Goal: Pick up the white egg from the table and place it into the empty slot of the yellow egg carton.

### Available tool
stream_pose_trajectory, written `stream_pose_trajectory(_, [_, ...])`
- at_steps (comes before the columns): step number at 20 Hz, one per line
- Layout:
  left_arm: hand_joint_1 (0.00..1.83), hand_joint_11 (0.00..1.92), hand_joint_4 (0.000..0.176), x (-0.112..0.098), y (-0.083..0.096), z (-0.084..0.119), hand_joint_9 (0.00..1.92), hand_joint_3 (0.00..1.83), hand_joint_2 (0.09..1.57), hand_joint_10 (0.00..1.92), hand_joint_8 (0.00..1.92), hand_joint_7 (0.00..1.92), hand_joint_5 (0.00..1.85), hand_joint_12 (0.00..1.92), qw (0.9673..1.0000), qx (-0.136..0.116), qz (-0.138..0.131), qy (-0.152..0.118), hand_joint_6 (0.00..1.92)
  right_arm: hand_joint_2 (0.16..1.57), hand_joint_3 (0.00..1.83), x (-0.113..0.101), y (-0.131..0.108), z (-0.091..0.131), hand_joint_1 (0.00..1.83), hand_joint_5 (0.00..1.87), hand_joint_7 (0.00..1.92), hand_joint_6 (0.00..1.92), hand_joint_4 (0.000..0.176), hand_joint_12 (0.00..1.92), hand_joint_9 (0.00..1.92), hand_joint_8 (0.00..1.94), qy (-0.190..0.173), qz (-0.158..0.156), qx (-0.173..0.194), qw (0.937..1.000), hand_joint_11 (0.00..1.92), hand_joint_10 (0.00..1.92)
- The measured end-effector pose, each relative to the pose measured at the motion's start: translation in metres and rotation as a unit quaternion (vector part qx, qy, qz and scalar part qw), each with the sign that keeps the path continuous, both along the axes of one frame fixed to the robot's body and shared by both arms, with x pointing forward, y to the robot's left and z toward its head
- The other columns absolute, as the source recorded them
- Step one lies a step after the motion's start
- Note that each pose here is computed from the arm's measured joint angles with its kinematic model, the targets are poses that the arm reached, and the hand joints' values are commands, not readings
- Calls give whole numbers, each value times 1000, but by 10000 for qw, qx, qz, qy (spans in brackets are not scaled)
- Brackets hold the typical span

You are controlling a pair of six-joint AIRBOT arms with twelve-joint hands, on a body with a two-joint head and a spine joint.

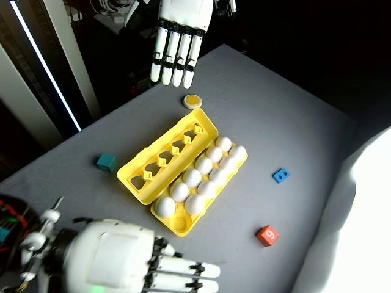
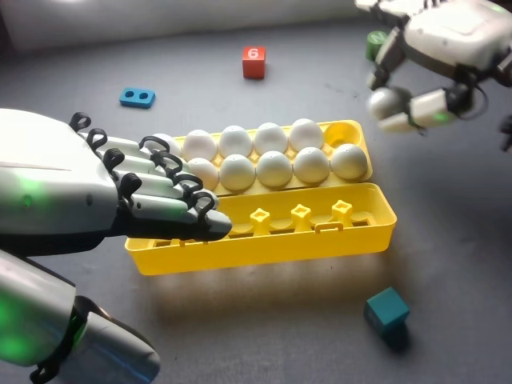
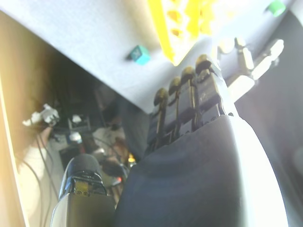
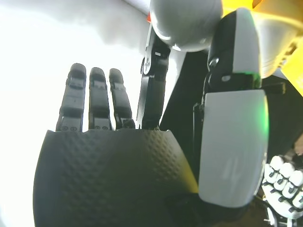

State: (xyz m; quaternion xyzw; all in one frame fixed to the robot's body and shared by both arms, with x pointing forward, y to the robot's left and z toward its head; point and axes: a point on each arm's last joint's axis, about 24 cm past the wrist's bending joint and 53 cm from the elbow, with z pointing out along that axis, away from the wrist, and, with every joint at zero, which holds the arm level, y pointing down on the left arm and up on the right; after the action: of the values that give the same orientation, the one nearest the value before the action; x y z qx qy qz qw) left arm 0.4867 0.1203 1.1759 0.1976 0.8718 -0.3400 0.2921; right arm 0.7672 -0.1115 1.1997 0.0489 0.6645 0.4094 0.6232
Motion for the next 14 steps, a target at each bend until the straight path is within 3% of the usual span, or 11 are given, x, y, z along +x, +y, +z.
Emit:
stream_pose_trajectory(2, [0, 31, 0, 0, 0, 0, 40, 0, 1090, 8, 8, 50, 74, 27, 10000, -5, 2, 0, 7, 1060, 3, -1, 15, 8, 1170, 1102, 0, 792, 0, 0, 0, 0, -45, 73, 232, 9997, 0, 0])
stream_pose_trajectory(5, [0, 3, 0, 0, 0, 0, 24, 2, 1094, 2, 2, 32, 52, 18, 10000, -3, 0, 0, 0, 1063, 2, 0, 26, -2, 1165, 1096, 0, 806, 0, 0, 0, 0, 197, 90, 422, 9989, 0, 0])
stream_pose_trajectory(12, [0, 15, 0, 0, 0, 0, 37, 0, 1088, 4, 6, 54, 60, 8, 10000, -2, 0, 1, 1, 1068, 0, 5, 27, -14, 1157, 1086, 0, 821, 0, 0, 0, 0, 822, -35, 1080, 9907, 0, 0])
stream_pose_trajectory(14, [0, 9, 0, 0, 0, 0, 30, 0, 1084, 1, 2, 46, 49, 5, 10000, -2, 0, 1, 0, 1066, 0, 5, 29, -13, 1163, 1091, 0, 812, 0, 0, 0, 0, 840, -28, 1121, 9901, 0, 0])
